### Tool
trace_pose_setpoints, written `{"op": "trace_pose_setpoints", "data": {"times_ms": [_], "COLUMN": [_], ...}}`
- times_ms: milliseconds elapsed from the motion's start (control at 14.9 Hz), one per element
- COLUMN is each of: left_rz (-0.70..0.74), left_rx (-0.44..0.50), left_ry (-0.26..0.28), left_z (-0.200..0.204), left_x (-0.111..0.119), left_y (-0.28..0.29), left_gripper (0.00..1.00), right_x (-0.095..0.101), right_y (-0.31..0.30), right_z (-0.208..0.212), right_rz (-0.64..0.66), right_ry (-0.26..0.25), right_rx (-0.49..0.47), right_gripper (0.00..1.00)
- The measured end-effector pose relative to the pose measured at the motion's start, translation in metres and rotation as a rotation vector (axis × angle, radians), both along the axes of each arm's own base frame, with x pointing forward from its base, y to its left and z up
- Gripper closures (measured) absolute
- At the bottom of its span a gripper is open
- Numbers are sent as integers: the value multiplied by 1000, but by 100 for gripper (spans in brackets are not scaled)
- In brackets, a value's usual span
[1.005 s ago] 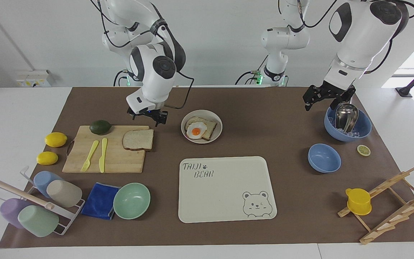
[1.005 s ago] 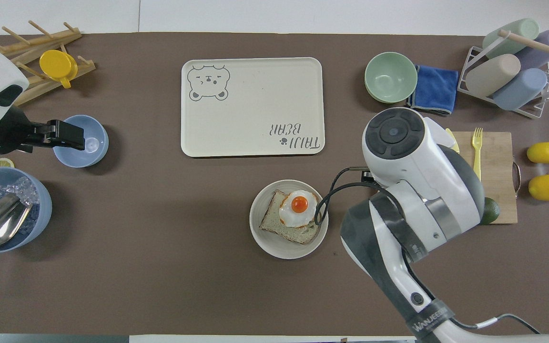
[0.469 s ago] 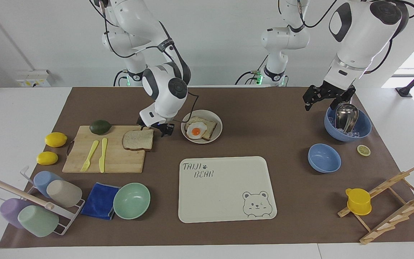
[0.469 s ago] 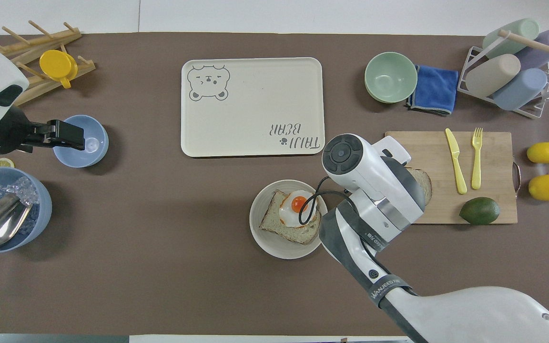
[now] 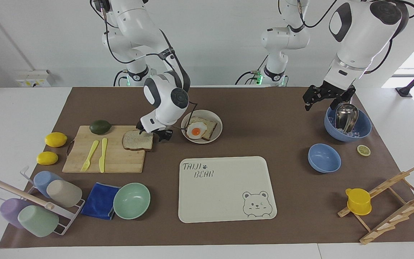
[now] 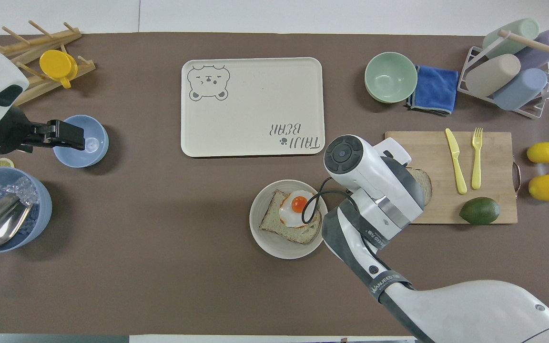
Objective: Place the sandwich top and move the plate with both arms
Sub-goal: 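Carry the bread slice with the right gripper over the egg on the plate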
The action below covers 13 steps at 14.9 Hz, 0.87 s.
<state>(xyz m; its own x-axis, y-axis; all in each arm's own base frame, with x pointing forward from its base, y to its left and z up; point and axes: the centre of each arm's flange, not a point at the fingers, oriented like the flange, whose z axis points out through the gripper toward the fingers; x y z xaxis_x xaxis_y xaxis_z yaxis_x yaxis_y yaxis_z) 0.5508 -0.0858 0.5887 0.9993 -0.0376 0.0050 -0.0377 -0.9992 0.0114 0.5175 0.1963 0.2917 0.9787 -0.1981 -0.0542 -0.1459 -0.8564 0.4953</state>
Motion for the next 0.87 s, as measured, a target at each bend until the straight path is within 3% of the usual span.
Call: {"op": "trace_pose_setpoints", "data": {"times_ms": [67,201,402,469,871], "left_rz": [0,0,0,0,0], "left_rx": [0,0,0,0,0], "left_ry": [0,0,0,0,1], "left_z": [0,0,0,0,0], "left_x": [0,0,0,0,0], "left_y": [0,0,0,0,0], "left_gripper": [0,0,0,0,0], "right_x": [0,0,-1,-2,-1], "right_y": [-4,-11,-17,-17,10], "right_z": [-2,-5,-10,-11,18], "right_rz": [-4,-10,-14,-13,11], "right_ry": [4,14,21,23,22], "right_rx": [-1,-2,-1,-2,-28], "right_gripper": [5,16,21,27,87]}}
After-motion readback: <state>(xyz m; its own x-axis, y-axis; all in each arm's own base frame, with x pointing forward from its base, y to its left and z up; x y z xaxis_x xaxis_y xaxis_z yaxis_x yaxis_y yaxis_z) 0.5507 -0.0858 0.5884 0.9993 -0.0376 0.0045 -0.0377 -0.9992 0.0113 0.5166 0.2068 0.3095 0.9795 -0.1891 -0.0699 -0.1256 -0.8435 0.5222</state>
